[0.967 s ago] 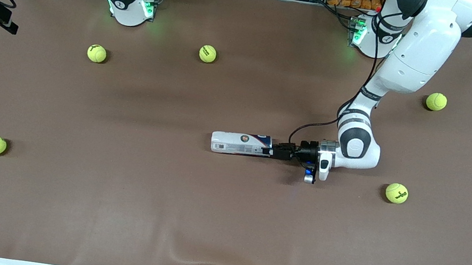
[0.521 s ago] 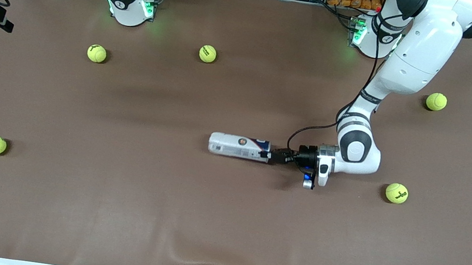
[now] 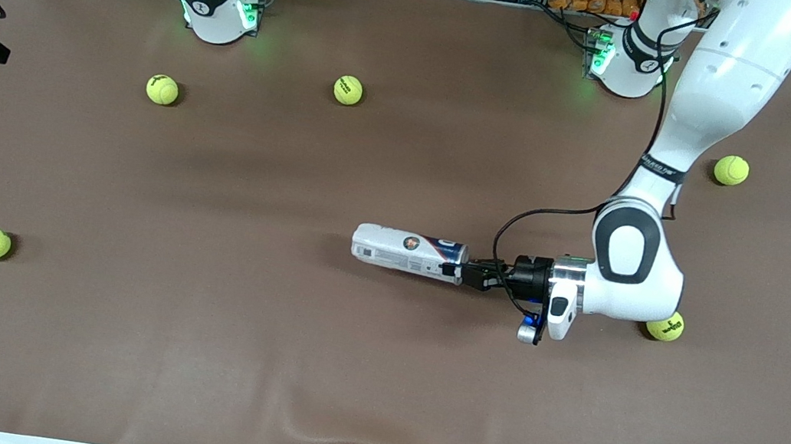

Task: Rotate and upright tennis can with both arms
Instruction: 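Grasp the end of the can with the left gripper, then lift and rotate the can upright with the left gripper, set it down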

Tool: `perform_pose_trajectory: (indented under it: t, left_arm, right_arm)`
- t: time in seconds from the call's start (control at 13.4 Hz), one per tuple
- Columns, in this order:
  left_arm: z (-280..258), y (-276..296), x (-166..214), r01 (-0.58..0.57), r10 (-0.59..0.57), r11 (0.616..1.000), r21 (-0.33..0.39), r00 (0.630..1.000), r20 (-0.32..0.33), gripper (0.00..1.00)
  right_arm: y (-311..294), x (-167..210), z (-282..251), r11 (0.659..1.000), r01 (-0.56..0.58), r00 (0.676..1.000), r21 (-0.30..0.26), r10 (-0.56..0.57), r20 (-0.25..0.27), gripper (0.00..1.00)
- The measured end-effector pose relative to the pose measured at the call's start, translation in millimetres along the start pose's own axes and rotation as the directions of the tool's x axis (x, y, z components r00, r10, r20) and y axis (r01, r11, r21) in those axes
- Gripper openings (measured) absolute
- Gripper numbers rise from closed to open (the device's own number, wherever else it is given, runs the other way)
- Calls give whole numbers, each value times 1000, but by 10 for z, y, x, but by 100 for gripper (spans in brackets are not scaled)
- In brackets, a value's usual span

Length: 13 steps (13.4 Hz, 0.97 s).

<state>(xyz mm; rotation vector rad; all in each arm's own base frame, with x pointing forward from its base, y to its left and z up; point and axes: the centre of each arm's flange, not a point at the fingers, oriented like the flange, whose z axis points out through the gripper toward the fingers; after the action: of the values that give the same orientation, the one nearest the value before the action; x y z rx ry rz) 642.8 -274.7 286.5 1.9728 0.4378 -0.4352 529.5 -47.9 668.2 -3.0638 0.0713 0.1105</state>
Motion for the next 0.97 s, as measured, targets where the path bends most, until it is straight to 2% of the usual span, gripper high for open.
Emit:
perform_pose_trajectory:
  t: [0.45,0.67,0.97]
  left_arm:
    - [-360,746,-340,-3,20,979,204,997,-79,5]
    - [-414,983,-467,20,10,963,269,994,-108,5]
    - [-239,1164,-736,-8,65,920,393,989,-132,5]
  right_arm:
    - [-44,19,59,1000,9,1000,0,-9,14,100]
    - [-244,26,71,999,45,999,-2,-45,14,100]
    - [-269,27,72,999,50,999,-3,-50,13,100]
